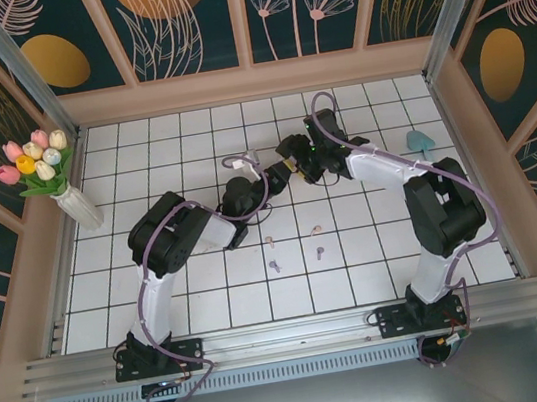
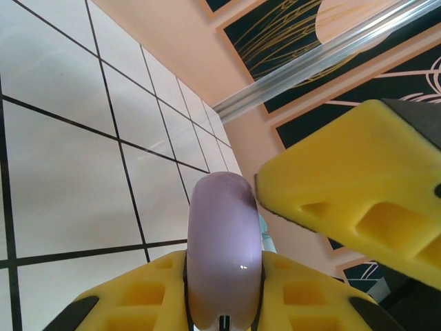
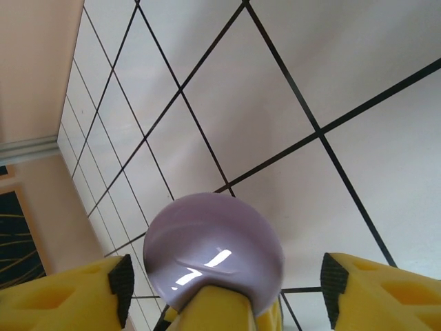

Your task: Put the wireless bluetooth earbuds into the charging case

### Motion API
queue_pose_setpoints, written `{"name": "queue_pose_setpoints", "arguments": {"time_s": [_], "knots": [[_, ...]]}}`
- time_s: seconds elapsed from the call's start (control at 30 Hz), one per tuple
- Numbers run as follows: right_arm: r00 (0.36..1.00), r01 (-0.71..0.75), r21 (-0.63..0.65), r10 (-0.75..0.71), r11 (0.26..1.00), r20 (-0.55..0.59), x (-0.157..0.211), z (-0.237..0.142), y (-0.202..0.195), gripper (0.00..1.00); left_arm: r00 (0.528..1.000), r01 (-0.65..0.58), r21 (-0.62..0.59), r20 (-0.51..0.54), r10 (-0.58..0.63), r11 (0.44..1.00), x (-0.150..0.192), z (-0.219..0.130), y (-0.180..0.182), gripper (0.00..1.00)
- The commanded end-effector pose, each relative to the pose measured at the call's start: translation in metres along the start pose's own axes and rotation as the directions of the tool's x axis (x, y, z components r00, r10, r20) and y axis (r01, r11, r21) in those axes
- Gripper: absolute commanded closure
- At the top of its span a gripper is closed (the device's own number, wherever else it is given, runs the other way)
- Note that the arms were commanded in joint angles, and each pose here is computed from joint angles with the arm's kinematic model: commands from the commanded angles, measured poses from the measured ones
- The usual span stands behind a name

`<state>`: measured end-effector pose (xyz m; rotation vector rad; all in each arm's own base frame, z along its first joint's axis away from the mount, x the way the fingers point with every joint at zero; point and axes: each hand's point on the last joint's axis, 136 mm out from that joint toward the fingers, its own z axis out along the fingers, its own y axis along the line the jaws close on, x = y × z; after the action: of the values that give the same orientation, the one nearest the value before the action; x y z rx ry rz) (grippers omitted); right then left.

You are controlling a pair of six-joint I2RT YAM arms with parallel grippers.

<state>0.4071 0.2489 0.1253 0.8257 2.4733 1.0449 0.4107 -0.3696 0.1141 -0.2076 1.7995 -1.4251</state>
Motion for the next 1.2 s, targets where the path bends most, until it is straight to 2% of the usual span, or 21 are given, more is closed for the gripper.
{"name": "queue_pose_setpoints", "arguments": {"time_s": [0.0, 0.13, 0.27, 0.4, 0.53, 0.77, 1.17], "knots": [[0.998, -0.005, -0.059, 0.009, 0.998, 0.061, -0.028, -0.033, 0.017, 0.24, 1.000, 0.000, 0.017, 0.019, -0.001, 1.000, -0.004, -0.006, -0.002, 0.92], [0.989, 0.050, -0.054, -0.042, 0.997, 0.138, -0.052, -0.060, 0.011, 0.23, 0.998, -0.051, 0.012, -0.030, 0.051, 0.999, 0.002, -0.015, -0.008, 0.93], [0.963, 0.202, -0.036, -0.191, 0.979, 0.188, -0.057, -0.080, -0.008, 0.23, 0.976, -0.142, 0.049, -0.158, 0.148, 0.989, 0.017, -0.021, -0.022, 0.93], [0.886, 0.445, -0.096, -0.423, 0.890, 0.187, -0.034, -0.090, -0.013, 0.23, 0.931, -0.198, 0.130, -0.284, 0.228, 0.972, 0.033, -0.028, -0.036, 0.93], [0.836, 0.546, -0.166, -0.520, 0.821, 0.175, -0.006, -0.098, -0.028, 0.24, 0.888, -0.205, 0.208, -0.372, 0.271, 0.956, 0.045, -0.039, -0.049, 0.93], [0.805, 0.588, -0.350, -0.571, 0.729, 0.163, 0.036, -0.111, -0.032, 0.25, 0.841, -0.220, 0.257, -0.439, 0.317, 0.941, 0.053, -0.051, -0.059, 0.93], [0.807, 0.575, -0.380, -0.578, 0.725, 0.120, 0.048, -0.094, -0.034, 0.26, 0.837, -0.214, 0.289, -0.438, 0.328, 0.933, 0.049, -0.050, -0.073, 0.93]]}}
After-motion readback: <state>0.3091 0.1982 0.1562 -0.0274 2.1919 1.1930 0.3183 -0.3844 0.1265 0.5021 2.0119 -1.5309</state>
